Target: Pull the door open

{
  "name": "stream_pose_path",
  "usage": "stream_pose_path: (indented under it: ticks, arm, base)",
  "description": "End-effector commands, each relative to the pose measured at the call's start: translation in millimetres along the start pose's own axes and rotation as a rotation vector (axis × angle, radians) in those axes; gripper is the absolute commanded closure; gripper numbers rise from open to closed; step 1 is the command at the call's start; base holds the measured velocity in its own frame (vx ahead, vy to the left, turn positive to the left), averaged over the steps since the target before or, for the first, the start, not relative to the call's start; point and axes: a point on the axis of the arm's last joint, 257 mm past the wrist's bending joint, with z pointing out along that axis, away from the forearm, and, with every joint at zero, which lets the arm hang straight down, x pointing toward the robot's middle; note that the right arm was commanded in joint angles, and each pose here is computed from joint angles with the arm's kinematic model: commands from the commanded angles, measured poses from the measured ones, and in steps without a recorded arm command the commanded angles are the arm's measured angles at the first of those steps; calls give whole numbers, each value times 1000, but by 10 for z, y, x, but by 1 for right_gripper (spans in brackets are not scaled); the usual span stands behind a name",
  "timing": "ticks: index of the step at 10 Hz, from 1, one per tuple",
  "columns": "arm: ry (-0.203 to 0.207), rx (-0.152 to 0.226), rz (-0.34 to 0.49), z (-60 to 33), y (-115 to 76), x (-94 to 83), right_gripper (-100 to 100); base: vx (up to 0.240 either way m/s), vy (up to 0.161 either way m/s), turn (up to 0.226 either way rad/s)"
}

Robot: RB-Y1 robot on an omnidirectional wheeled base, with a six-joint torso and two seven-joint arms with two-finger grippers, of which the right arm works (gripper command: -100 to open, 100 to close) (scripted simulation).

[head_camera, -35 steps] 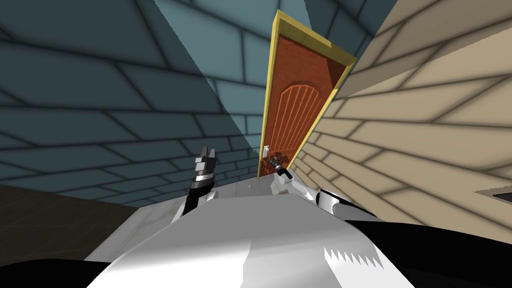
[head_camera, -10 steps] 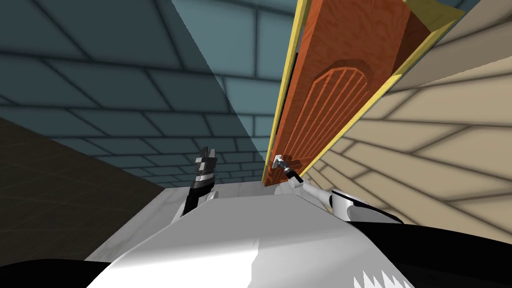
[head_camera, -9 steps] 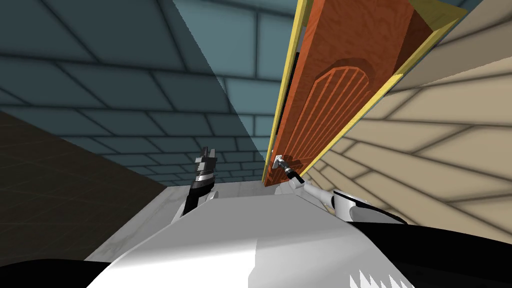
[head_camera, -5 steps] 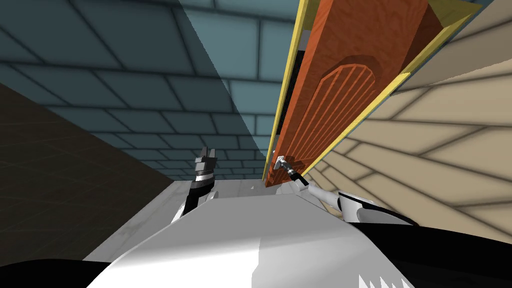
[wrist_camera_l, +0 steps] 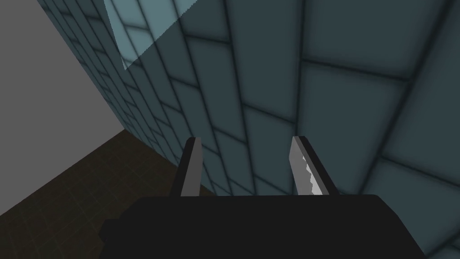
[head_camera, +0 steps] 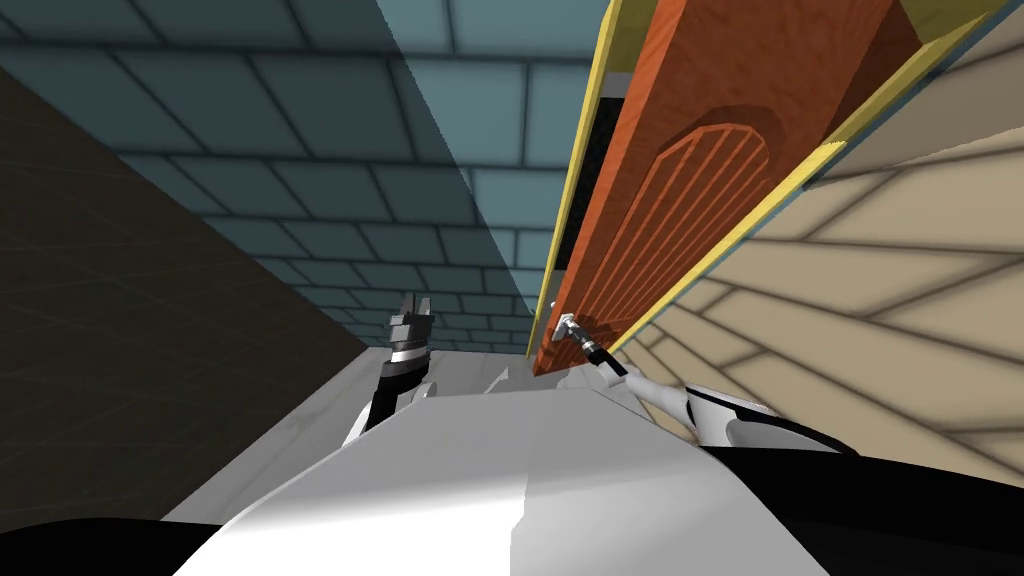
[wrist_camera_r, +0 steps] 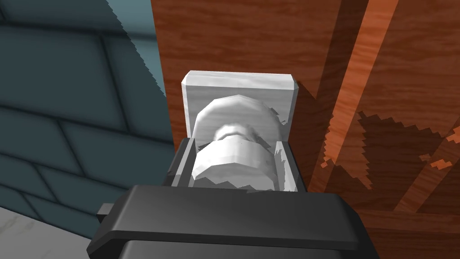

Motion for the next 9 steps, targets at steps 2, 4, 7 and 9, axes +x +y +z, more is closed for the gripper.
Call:
stream_pose_path:
  ticks: [2, 4, 7, 9]
  arm:
    - [-4, -19, 7, -166, 165, -37, 100]
    - [-4, -33, 7, -273, 301, -38, 100]
    - [-2, -60, 7, -494, 565, -23, 100]
    - [-1, -73, 6, -624, 710, -3, 100]
  base:
    - [-184, -64, 241]
    - [-185, -66, 248]
    - [-202, -50, 255]
    - [-209, -76, 257]
